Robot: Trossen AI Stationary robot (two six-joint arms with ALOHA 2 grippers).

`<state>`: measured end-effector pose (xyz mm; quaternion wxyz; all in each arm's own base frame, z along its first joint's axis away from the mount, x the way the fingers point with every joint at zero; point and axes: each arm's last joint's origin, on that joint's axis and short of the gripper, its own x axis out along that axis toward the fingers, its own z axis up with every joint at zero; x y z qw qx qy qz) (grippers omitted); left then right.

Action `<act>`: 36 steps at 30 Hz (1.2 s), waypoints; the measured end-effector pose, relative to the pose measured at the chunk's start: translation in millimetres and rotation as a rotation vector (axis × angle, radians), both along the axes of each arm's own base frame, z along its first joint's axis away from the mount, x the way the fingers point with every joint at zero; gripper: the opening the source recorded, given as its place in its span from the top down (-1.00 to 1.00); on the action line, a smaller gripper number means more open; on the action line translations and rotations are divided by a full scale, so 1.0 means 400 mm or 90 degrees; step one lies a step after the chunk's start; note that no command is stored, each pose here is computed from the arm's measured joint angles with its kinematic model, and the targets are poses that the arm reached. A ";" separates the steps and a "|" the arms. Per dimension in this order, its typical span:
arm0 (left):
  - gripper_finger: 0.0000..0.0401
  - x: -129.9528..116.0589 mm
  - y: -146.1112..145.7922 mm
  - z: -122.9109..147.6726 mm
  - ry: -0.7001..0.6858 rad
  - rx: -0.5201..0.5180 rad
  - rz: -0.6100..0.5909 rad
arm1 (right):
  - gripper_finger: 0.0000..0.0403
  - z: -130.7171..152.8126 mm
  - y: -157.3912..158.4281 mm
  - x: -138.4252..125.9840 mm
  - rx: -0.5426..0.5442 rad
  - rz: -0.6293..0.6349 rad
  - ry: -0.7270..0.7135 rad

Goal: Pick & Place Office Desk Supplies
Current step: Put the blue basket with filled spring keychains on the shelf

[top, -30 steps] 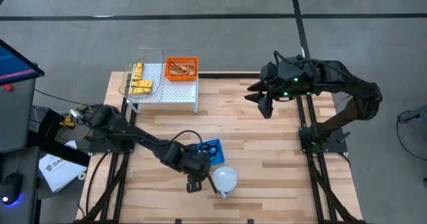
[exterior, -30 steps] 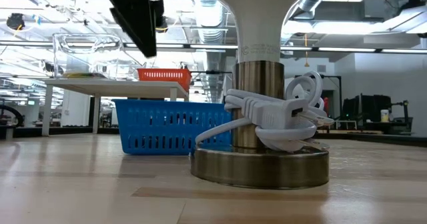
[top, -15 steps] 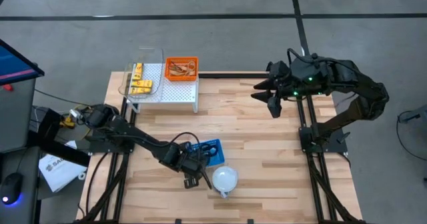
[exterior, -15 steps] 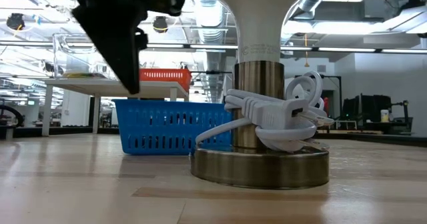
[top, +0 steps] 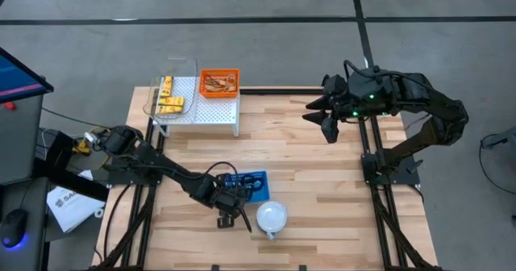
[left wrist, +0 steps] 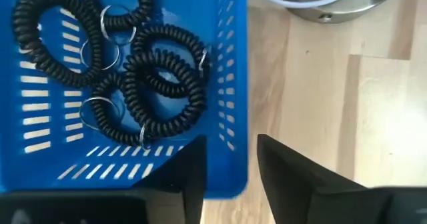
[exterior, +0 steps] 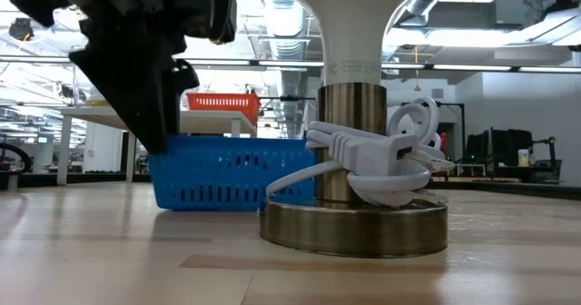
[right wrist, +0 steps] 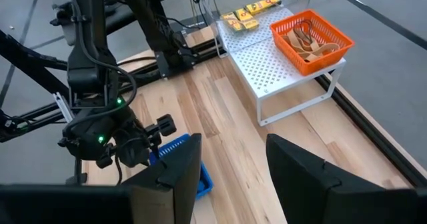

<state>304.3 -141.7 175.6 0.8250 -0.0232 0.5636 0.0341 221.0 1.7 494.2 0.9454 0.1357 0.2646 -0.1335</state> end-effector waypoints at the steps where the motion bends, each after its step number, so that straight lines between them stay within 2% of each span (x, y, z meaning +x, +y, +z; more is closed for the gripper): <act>1: 0.41 -0.001 0.002 -0.005 -0.002 0.001 0.001 | 0.18 0.000 0.000 0.000 0.000 0.000 0.001; 4: 0.56 -0.003 0.007 -0.012 -0.001 0.005 0.004 | 0.18 -0.002 -0.001 -0.001 -0.003 -0.004 0.006; 9: 0.94 -0.006 0.011 -0.015 0.007 0.002 0.005 | 0.18 -0.005 -0.002 -0.003 -0.009 -0.012 0.016; 13: 0.97 -0.014 0.019 0.012 -0.006 0.001 0.010 | 0.18 -0.006 -0.002 -0.004 -0.010 -0.011 0.019; 16: 0.98 -0.031 0.040 0.065 -0.032 -0.001 0.014 | 0.18 -0.006 -0.002 -0.004 -0.013 -0.009 0.020; 20: 0.98 -0.067 0.078 0.146 -0.062 0.014 -0.021 | 0.18 -0.005 -0.002 -0.004 -0.019 -0.006 0.020; 27: 0.99 -0.123 0.171 0.265 -0.026 0.085 -0.072 | 0.18 -0.005 -0.002 -0.004 -0.020 -0.007 0.020; 31: 0.99 -0.126 0.229 0.321 -0.017 0.135 -0.083 | 0.18 -0.005 -0.002 -0.004 -0.020 -0.007 0.020; 36: 0.99 -0.125 0.304 0.360 0.010 0.191 -0.084 | 0.18 -0.005 -0.003 -0.004 -0.027 -0.018 0.020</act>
